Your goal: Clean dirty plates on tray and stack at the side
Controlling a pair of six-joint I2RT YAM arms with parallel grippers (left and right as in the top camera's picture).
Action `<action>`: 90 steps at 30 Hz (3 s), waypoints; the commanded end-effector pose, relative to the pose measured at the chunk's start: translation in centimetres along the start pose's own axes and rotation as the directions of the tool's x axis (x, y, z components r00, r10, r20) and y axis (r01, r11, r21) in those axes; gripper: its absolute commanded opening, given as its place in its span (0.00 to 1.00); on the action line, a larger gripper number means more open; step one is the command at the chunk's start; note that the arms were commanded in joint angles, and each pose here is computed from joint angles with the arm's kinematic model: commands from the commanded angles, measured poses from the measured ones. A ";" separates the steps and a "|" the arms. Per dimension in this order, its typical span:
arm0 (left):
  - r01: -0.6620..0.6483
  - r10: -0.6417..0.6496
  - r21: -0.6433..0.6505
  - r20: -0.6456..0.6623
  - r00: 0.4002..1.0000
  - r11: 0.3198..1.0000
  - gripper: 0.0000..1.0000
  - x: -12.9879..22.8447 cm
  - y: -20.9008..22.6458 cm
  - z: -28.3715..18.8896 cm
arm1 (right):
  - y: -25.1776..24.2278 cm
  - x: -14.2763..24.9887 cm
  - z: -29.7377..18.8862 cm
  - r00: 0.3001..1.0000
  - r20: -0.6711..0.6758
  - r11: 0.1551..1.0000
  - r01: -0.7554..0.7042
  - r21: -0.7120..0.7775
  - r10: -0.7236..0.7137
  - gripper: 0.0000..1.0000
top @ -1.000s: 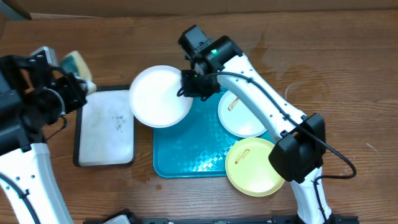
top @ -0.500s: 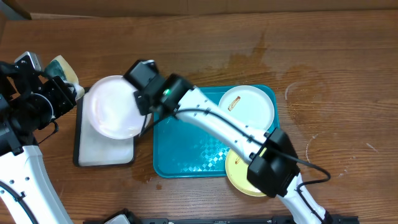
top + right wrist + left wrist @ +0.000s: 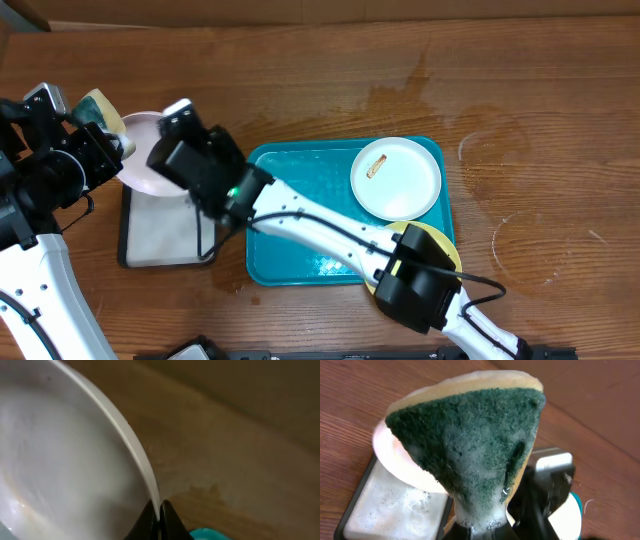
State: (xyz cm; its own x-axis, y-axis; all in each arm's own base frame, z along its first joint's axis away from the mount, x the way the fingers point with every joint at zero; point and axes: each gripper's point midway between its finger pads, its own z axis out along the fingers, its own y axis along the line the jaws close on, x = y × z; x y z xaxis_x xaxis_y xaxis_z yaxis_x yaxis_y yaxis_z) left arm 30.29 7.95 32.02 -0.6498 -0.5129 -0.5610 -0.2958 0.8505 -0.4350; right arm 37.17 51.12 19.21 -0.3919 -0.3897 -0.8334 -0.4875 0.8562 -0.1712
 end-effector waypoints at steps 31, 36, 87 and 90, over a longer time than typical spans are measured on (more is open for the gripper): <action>0.000 -0.001 0.012 0.026 1.000 1.000 0.04 -0.6 -0.4 -0.7 | -1.5 -4.1 -3.4 0.979 0.141 0.959 0.105 0.265 -0.147 0.04; 0.000 -0.001 0.011 0.025 1.000 1.000 0.05 -0.6 -0.4 -0.7 | -1.8 -3.8 -2.4 0.987 0.138 0.976 0.050 0.212 -0.080 0.04; 0.037 -0.040 -0.071 -0.045 0.998 0.997 0.04 -0.1 1.8 1.3 | -14.0 1.1 -8.5 0.908 -0.416 0.607 -0.356 -0.710 0.047 0.04; 0.042 -0.046 -0.073 -0.056 0.997 0.996 0.04 0.1 1.9 1.4 | -14.5 1.1 -8.3 0.907 -0.417 0.612 -0.361 -0.703 0.055 0.04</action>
State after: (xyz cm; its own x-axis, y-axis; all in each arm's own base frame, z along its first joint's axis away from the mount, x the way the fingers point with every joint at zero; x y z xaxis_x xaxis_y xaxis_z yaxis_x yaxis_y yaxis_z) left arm 30.44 9.30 29.56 -0.6838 -0.5364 -0.4947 -0.3747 0.8398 -0.3928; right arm 37.98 35.29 21.36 -0.7632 -0.4552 -0.4586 -0.6461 0.5274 0.5517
